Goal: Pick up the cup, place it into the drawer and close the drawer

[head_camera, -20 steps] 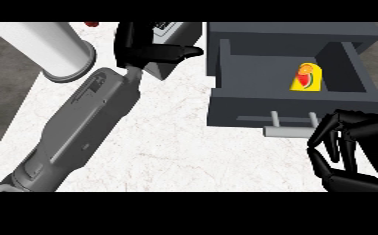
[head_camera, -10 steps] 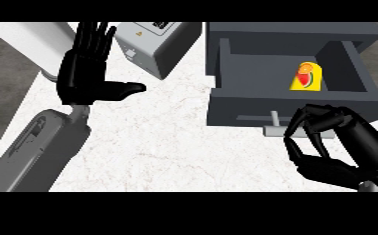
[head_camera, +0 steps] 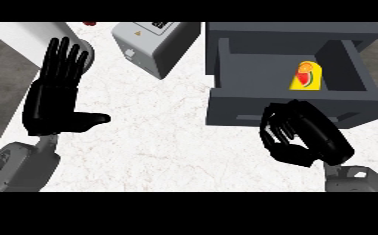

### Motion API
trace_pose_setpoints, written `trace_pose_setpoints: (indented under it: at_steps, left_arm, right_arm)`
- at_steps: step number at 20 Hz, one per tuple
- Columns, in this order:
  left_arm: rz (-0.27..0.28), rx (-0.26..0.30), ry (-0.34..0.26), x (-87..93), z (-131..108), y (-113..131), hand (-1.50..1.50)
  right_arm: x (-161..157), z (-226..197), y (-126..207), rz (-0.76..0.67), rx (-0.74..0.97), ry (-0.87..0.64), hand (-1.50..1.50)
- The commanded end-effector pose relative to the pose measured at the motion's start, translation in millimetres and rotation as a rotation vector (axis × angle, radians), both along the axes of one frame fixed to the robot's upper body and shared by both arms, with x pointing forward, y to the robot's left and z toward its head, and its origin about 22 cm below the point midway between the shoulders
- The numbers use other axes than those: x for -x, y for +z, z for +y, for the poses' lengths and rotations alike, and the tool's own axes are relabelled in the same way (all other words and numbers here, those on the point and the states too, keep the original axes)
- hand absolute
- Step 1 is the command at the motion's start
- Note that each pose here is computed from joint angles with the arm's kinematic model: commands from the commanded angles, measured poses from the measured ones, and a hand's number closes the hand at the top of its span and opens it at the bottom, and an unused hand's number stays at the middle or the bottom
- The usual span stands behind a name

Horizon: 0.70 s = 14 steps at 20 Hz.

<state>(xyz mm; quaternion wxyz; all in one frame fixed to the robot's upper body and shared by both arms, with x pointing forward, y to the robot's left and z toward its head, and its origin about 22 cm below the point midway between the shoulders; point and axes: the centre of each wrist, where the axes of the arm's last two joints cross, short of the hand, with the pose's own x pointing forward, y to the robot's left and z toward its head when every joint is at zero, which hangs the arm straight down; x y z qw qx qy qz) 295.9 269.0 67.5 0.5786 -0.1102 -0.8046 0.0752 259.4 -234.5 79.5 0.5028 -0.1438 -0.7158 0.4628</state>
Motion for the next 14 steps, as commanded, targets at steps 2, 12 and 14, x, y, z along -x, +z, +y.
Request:
trace_pose_setpoints:
  at_steps: [2,12,14]
  left_arm:
    - [-0.005,0.003,0.020,7.8,31,-14,-1.50]
    - [-0.025,0.011,0.020,23.6,65,-28,-1.50]
    - [0.007,0.018,0.009,35.2,53,-9,-1.50]
  right_arm:
    - [-17,19,-48,-0.007,0.086,-0.001,-1.50]
    - [-74,26,-99,0.086,0.207,-0.019,-1.50]
    - [-82,1,-99,0.071,0.186,-0.039,-1.50]
